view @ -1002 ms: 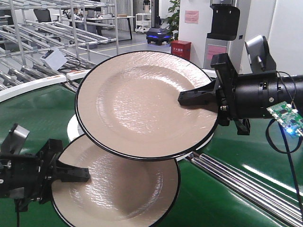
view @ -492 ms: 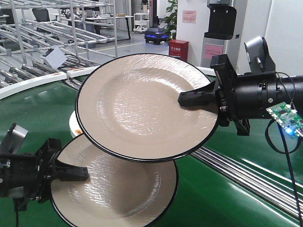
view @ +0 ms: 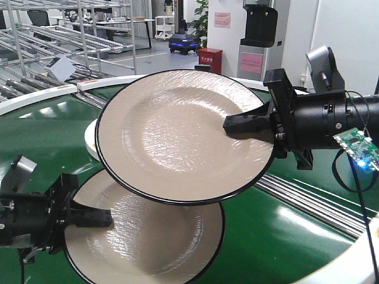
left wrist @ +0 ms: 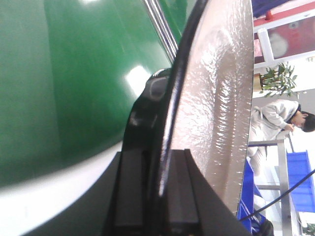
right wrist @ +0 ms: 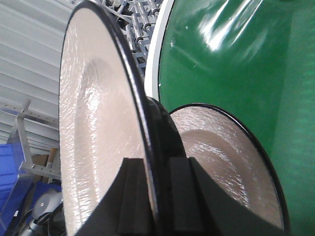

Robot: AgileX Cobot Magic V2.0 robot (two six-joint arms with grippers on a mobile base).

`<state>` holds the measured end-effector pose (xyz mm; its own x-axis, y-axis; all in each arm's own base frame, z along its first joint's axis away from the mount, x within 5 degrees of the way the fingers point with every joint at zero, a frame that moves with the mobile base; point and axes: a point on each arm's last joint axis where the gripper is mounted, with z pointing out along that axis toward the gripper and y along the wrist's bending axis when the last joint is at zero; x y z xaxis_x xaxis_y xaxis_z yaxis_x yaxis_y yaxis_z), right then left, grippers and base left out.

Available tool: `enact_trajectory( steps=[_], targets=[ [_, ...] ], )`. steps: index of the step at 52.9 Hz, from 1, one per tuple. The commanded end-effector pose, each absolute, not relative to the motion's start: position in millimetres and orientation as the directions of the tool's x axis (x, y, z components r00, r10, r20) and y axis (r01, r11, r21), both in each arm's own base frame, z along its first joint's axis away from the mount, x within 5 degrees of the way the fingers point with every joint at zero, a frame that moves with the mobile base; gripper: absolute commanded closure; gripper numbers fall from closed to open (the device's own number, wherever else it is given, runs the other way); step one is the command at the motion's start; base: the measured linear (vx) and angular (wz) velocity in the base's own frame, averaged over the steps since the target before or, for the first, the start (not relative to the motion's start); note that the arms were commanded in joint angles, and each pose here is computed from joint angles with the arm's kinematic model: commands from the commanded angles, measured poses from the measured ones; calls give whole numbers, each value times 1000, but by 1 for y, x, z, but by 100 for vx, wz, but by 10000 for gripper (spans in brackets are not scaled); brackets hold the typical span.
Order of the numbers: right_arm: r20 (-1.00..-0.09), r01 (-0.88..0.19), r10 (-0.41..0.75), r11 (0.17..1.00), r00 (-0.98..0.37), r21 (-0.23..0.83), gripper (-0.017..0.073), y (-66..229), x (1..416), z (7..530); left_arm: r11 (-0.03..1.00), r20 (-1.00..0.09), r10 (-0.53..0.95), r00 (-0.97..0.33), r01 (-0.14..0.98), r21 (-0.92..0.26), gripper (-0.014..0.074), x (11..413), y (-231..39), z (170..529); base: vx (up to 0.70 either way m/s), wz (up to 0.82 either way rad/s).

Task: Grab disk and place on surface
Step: 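Hold both plates while the base turns away from the conveyor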

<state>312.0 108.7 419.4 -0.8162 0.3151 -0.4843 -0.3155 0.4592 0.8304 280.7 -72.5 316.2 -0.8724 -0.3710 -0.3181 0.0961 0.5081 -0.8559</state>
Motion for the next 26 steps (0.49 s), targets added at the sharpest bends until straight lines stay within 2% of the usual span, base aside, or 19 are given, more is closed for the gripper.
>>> enact_trajectory(
  steps=[1,15,26],
  targets=[
    [-497,-370,408,354,-766,859,567,106,300,455,396,-316,-426,-848,140,-908,594,277,-77,346,-31,-2],
    [-497,-370,408,354,-766,859,567,106,300,455,395,-316,-425,-848,140,-908,594,276,-77,346,-32,-5],
    [-497,-370,408,354,-766,859,567,106,300,455,395,-316,-425,-848,140,-908,593,276,-77,346,-30,-20]
  ],
)
